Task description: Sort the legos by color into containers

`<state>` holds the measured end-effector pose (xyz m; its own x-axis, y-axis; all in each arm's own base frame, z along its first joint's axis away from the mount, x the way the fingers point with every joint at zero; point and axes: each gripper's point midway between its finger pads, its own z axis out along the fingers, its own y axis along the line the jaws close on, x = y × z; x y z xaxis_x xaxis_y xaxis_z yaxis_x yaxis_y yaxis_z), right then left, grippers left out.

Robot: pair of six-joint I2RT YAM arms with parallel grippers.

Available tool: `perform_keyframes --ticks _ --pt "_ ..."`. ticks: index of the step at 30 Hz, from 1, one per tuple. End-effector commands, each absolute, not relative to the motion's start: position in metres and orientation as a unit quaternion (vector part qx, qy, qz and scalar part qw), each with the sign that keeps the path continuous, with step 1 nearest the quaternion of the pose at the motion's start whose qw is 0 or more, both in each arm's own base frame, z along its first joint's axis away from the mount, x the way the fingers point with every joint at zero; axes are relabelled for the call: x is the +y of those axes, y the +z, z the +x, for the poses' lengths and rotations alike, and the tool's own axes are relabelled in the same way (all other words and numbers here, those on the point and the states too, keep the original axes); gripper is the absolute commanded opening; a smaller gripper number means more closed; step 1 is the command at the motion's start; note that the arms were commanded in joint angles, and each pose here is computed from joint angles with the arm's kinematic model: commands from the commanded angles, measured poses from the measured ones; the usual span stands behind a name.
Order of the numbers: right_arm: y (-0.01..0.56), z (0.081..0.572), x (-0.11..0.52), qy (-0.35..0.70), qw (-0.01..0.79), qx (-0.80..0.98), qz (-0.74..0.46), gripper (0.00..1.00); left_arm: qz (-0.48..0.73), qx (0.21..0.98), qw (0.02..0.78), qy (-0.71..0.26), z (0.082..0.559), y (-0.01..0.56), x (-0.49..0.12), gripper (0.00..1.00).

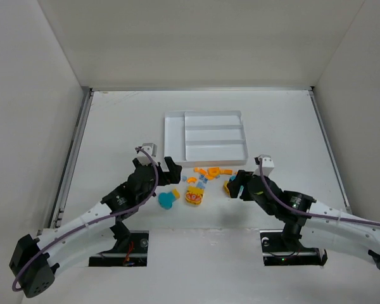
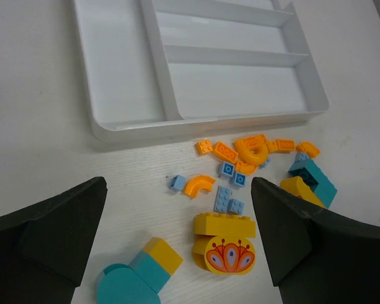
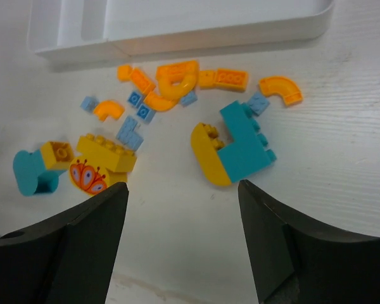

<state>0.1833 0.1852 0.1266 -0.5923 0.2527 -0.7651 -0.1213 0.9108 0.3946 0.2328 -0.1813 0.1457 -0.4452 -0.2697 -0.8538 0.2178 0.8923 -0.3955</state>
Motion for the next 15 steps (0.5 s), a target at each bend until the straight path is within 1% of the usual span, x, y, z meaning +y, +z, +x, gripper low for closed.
perform_keyframes --ticks 1,2,3,4,6,9,11,12,13,14,15 --pt "0.162 0.181 0.219 0.271 0.469 0.841 0.009 0.68 -0.047 0.792 0.556 -0.247 0.249 0.168 -0.174 1.0" --pt "0.163 0.18 0.224 0.277 0.467 0.84 0.001 0.61 -0.051 0.795 0.554 -0.243 0.252 0.166 -0.171 1.0" --pt "0.164 0.177 0.231 0.288 0.463 0.838 -0.008 0.51 -0.063 0.794 0.556 -0.239 0.257 0.166 -0.169 1.0" --pt "0.161 0.174 0.241 0.299 0.454 0.839 -0.017 0.36 -0.08 0.795 0.553 -0.237 0.263 0.161 -0.167 1.0" --pt "0.151 0.17 0.251 0.299 0.445 0.843 -0.031 0.22 -0.098 0.795 0.546 -0.244 0.266 0.158 -0.167 1.0" --pt "0.135 0.165 0.26 0.279 0.431 0.857 -0.054 0.13 -0.126 0.783 0.549 -0.264 0.269 0.161 -0.168 1.0" --pt "0.127 0.161 0.266 0.266 0.424 0.863 -0.071 0.11 -0.154 0.773 0.544 -0.287 0.269 0.164 -0.169 1.0" --pt "0.123 0.161 0.27 0.261 0.423 0.865 -0.076 0.14 -0.16 0.775 0.54 -0.287 0.268 0.164 -0.168 1.0" --pt "0.121 0.161 0.273 0.256 0.421 0.867 -0.079 0.19 -0.161 0.777 0.538 -0.286 0.267 0.163 -0.168 1.0" --pt "0.118 0.159 0.277 0.252 0.417 0.869 -0.083 0.32 -0.157 0.782 0.531 -0.287 0.266 0.162 -0.171 1.0" --pt "0.117 0.158 0.279 0.249 0.417 0.87 -0.086 0.4 -0.147 0.786 0.526 -0.288 0.265 0.162 -0.175 0.95"
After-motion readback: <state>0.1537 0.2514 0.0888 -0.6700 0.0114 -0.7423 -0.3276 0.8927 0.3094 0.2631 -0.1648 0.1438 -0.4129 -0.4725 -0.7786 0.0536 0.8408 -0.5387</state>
